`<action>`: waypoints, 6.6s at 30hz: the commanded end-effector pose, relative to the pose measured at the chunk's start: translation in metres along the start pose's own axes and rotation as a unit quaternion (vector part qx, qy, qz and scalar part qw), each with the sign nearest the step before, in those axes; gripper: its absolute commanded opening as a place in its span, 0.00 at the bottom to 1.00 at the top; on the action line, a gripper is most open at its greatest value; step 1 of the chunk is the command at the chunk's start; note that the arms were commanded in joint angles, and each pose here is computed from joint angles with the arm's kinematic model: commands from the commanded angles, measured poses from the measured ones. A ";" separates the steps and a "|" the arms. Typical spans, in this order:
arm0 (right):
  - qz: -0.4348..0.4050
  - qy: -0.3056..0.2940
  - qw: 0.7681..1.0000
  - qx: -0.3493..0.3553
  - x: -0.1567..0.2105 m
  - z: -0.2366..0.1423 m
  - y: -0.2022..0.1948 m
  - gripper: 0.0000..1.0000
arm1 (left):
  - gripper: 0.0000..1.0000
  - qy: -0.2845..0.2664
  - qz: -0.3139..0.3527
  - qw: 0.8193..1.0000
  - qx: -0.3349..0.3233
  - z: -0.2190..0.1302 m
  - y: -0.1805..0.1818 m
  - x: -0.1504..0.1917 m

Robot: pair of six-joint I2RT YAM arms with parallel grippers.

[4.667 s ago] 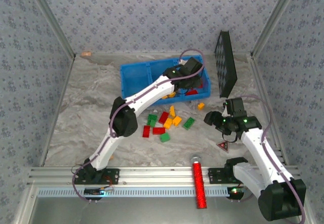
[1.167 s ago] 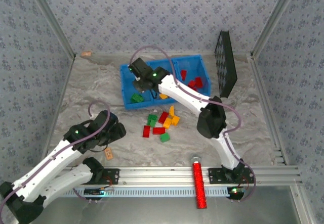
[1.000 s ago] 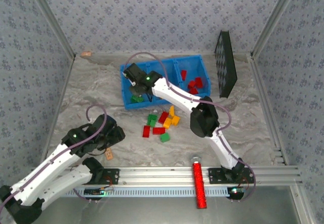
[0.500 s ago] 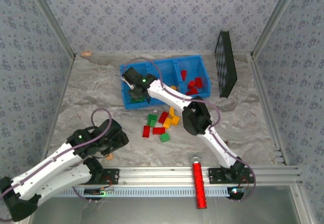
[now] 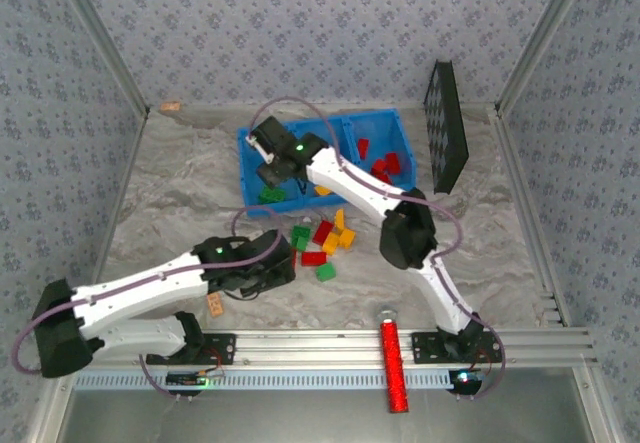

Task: Sort the legos into containers by color
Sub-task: Place the lego in the container, then pick up the lego from the middle-left of the table, then place the lego in the container, then pick up the lego from the middle-right of the table, then place the lego in the container.

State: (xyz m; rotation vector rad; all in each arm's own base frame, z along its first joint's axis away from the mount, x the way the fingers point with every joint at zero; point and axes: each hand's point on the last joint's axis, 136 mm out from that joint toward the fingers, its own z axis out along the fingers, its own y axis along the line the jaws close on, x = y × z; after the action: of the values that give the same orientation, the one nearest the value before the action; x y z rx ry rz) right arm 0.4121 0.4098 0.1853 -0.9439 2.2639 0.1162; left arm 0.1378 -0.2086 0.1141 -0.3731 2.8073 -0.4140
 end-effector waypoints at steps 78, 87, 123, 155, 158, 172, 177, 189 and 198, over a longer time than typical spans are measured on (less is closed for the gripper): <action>0.500 0.152 0.852 0.029 0.292 -0.069 -0.194 0.86 | 0.41 0.115 -0.041 0.986 -0.113 0.098 -0.046 0.027; 0.489 0.185 0.852 0.018 0.295 -0.045 -0.169 0.86 | 0.40 0.018 -0.011 0.997 -0.074 0.023 -0.061 -0.054; 0.472 0.236 0.847 0.057 0.302 -0.001 -0.171 0.51 | 0.41 -0.096 0.024 0.988 -0.119 0.093 -0.057 -0.267; 0.385 0.162 0.907 0.051 0.219 -0.097 -0.145 0.23 | 0.67 -0.134 0.055 0.989 -0.004 0.031 -0.090 -0.273; 0.365 0.137 0.920 0.046 0.191 -0.097 -0.148 0.22 | 0.67 -0.138 0.078 0.987 0.026 0.013 -0.099 -0.271; 0.239 0.121 0.963 0.010 0.099 -0.037 -0.125 0.22 | 0.69 -0.083 0.128 0.987 0.057 -0.032 -0.047 -0.182; 0.225 0.134 0.965 -0.003 0.093 -0.007 -0.114 0.22 | 0.68 -0.060 0.122 0.989 0.058 -0.027 -0.024 -0.137; 0.221 0.174 0.959 -0.024 0.108 0.047 -0.088 0.25 | 0.68 -0.027 0.143 0.988 0.046 0.016 -0.024 -0.094; 0.219 0.191 0.957 -0.014 0.118 0.044 -0.085 0.40 | 0.69 -0.006 0.185 0.982 0.030 0.050 -0.042 -0.094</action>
State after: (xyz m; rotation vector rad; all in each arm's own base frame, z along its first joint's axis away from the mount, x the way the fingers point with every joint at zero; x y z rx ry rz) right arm 0.4387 0.2923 0.0850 -0.4826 2.8011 0.1850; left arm 0.2341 -0.2169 0.0901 0.1147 2.8212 -0.3715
